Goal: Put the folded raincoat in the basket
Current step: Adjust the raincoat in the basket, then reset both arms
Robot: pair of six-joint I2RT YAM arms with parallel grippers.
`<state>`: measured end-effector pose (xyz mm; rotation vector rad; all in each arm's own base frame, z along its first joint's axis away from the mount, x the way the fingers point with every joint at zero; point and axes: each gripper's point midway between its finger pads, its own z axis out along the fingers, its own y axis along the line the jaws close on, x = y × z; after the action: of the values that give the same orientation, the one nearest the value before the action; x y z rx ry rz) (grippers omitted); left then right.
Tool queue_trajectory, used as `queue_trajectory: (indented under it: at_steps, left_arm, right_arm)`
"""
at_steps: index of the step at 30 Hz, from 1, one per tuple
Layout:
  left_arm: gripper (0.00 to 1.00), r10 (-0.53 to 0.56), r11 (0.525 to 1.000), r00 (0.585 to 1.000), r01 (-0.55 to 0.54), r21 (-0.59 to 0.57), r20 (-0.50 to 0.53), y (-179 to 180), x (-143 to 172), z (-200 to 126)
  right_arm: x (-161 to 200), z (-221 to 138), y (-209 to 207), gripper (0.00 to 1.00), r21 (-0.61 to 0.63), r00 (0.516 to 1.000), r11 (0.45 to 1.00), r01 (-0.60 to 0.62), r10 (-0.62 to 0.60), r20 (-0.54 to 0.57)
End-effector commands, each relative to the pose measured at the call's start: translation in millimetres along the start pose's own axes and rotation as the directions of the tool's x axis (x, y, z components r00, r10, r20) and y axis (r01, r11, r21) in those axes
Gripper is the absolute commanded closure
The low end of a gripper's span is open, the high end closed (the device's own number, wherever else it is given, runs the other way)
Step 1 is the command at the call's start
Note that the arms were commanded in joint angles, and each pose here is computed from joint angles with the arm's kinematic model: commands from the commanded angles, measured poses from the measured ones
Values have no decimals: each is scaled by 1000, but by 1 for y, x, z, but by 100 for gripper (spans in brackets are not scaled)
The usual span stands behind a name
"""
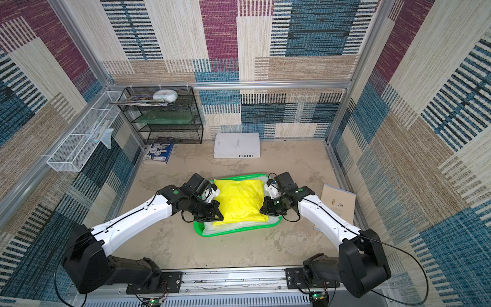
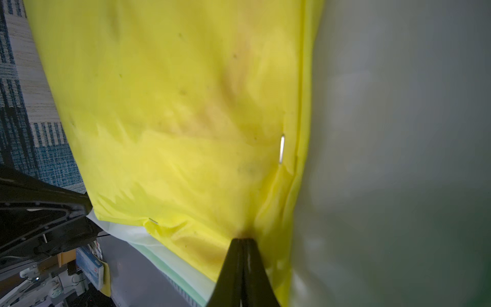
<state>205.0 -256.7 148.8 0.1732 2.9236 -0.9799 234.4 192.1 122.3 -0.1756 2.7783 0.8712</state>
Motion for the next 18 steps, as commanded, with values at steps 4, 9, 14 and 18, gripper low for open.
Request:
queue_trajectory:
  at_steps: [4,9,14,18]
  left_arm:
    - [81,52,993,995,-43,-108,88,5,-14,-35]
    - [29,56,926,938,79,-368,342,57,-50,-100]
    - [1,-15,776,738,434,-457,674,154,-73,-170]
    - [1,17,718,544,577,-389,839,205,-78,-194]
  right_arm:
    - [-37,-39,-2,56,150,988,989,14,-37,148]
    - [-86,-80,-33,40,382,935,921,-79,-65,350]
    - [-128,-107,-84,22,478,849,849,-226,-68,523]
    - [-134,-109,-139,21,456,784,811,-367,6,620]
